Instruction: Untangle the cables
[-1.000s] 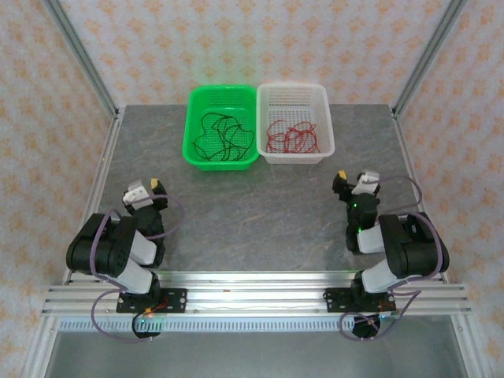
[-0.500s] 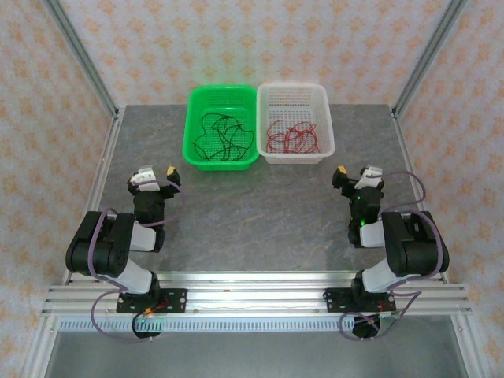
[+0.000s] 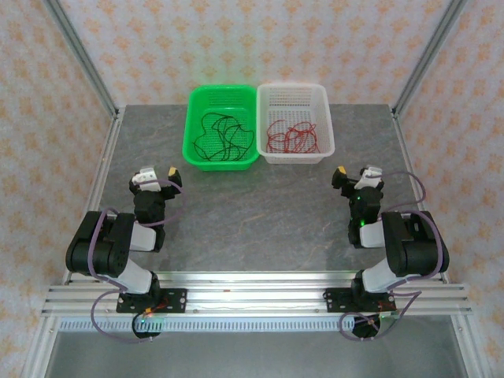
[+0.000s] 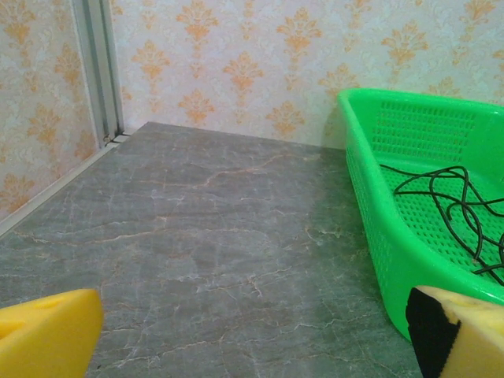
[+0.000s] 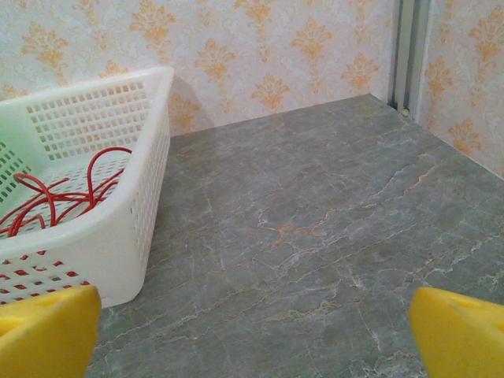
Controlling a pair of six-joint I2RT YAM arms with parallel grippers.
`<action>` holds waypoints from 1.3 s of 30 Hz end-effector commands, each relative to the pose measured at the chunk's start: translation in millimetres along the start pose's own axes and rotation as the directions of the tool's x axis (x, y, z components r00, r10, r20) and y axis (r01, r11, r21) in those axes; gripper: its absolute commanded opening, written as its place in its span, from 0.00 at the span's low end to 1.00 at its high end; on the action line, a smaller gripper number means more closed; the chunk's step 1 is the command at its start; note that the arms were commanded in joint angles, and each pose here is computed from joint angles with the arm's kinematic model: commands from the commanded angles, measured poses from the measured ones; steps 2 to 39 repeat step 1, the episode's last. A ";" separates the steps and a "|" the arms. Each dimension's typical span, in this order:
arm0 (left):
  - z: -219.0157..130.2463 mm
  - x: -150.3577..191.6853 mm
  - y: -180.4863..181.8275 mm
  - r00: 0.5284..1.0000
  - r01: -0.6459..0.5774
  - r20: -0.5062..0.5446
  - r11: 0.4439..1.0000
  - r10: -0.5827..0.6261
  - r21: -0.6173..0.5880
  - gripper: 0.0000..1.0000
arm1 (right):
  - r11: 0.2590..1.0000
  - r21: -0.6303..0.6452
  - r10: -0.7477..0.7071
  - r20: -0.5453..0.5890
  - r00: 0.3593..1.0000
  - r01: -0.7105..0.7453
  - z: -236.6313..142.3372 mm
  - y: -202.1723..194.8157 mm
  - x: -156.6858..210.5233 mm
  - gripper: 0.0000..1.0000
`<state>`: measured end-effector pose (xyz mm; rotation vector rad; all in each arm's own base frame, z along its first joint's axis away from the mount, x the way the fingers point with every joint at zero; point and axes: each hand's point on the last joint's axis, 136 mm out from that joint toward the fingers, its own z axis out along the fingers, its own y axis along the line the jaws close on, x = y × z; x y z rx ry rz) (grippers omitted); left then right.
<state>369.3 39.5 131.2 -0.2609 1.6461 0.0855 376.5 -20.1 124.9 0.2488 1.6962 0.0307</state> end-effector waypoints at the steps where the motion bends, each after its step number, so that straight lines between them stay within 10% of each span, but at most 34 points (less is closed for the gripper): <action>1: 1.9 -2.4 -2.4 1.000 -0.019 0.007 1.000 0.018 0.018 0.99 | 1.000 -0.007 0.000 -0.004 1.000 0.000 -1.3 1.7 1.5 1.00; 39: 1.9 -2.4 -2.4 1.000 -0.019 0.007 1.000 0.018 0.018 0.99 | 1.000 -0.007 0.000 -0.004 1.000 0.000 -1.3 1.7 1.5 1.00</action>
